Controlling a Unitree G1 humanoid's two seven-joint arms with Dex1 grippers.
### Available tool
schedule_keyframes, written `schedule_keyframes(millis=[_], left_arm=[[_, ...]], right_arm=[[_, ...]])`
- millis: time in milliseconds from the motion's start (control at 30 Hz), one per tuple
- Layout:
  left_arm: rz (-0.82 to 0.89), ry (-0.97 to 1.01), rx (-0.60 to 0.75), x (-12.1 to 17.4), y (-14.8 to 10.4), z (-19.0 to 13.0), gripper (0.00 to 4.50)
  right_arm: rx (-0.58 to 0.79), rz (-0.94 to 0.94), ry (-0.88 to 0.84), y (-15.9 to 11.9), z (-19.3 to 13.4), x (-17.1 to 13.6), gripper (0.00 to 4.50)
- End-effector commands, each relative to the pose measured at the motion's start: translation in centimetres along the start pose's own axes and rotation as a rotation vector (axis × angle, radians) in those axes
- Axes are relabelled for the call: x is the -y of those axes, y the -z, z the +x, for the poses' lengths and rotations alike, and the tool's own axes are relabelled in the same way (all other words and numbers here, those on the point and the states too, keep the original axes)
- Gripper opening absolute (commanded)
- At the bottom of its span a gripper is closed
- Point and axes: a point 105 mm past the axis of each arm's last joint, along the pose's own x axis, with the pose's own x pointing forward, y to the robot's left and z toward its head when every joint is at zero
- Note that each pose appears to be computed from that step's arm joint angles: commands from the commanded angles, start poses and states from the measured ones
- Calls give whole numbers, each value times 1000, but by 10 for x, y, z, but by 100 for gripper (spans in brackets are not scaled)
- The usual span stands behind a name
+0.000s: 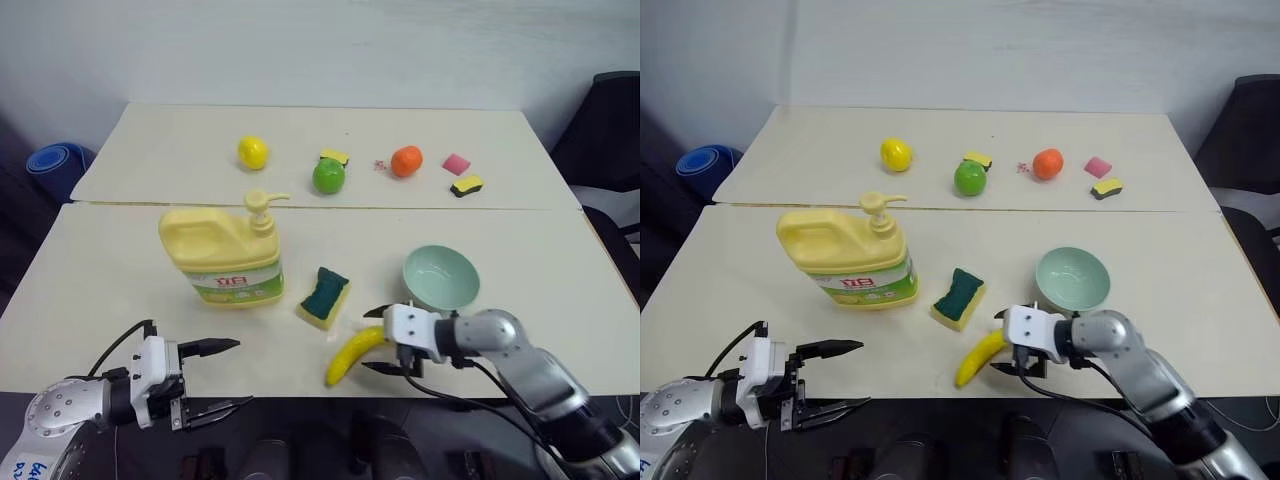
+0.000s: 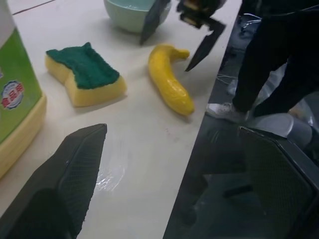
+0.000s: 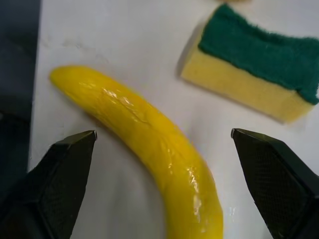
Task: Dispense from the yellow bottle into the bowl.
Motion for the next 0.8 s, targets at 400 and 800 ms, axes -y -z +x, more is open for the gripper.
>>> schedule_keyframes(millis=[400, 800], left_arm=[[15, 14, 111, -8, -22, 14, 450], [-34, 8, 212, -29, -37, 28, 450]], right_arm=[[175, 17, 16, -15, -32, -16, 133], [146, 399, 948, 72, -226, 52, 133]])
